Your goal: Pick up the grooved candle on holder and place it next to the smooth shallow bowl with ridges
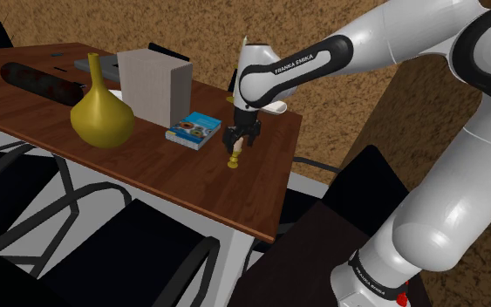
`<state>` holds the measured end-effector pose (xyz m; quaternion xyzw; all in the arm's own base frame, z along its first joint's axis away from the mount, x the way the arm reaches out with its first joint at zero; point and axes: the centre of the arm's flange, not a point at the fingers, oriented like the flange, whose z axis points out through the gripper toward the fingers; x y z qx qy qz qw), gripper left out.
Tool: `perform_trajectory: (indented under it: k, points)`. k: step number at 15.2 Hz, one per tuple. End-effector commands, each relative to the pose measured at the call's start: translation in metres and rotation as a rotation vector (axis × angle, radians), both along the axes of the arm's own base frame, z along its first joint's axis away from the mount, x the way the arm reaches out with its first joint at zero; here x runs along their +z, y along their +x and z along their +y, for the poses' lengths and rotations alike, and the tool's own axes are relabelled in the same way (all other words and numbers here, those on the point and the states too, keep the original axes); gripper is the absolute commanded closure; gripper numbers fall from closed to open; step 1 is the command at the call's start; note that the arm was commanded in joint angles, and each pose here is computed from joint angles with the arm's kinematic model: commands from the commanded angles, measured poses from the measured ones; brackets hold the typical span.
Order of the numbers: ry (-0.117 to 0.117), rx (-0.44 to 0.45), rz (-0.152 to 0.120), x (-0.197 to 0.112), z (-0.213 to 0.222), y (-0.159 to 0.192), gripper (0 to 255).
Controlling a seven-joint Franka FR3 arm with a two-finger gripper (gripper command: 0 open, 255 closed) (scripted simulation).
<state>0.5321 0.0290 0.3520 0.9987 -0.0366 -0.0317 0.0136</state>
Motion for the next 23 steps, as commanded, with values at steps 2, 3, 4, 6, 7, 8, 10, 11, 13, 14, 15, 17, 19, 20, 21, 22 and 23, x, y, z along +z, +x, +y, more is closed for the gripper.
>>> perform_trajectory:
  k: [2,3,4,6,7,8,10,11,13,14,15,17,19,20,21,22,23]
  points:
    - [0.0,0.0,0.0,-0.001,0.0,0.0,0]
    - [0.0,0.0,0.0,-0.001,0.0,0.0,0]
    - [0.0,0.0,0.0,-0.001,0.0,0.0,0]
    - [0.0,0.0,0.0,-0.001,0.0,0.0,255]
    - [0.0,0.0,0.0,-0.001,0.0,0.0,255]
    - [0.0,0.0,0.0,-0.001,0.0,0.0,255]
    - [0.0,0.0,0.0,-0.001,0.0,0.0,255]
    - [0.0,0.0,0.0,-0.001,0.0,0.0,255]
    - [0.0,0.0,0.0,-0.001,0.0,0.0,255]
    - [0.0,0.0,0.0,-0.001,0.0,0.0,255]
    - [0.0,0.0,0.0,-0.001,0.0,0.0,255]
    - [0.0,0.0,0.0,0.01,0.0,0.0,255]
    - [0.0,0.0,0.0,0.02,0.0,0.0,255]
    - [0.0,0.0,0.0,0.025,0.0,0.0,255]
    - [0.0,0.0,0.0,0.031,0.0,0.0,255]
    - [0.0,0.0,0.0,0.036,0.0,0.0,255]
    - [0.0,0.0,0.0,0.041,0.0,0.0,255]
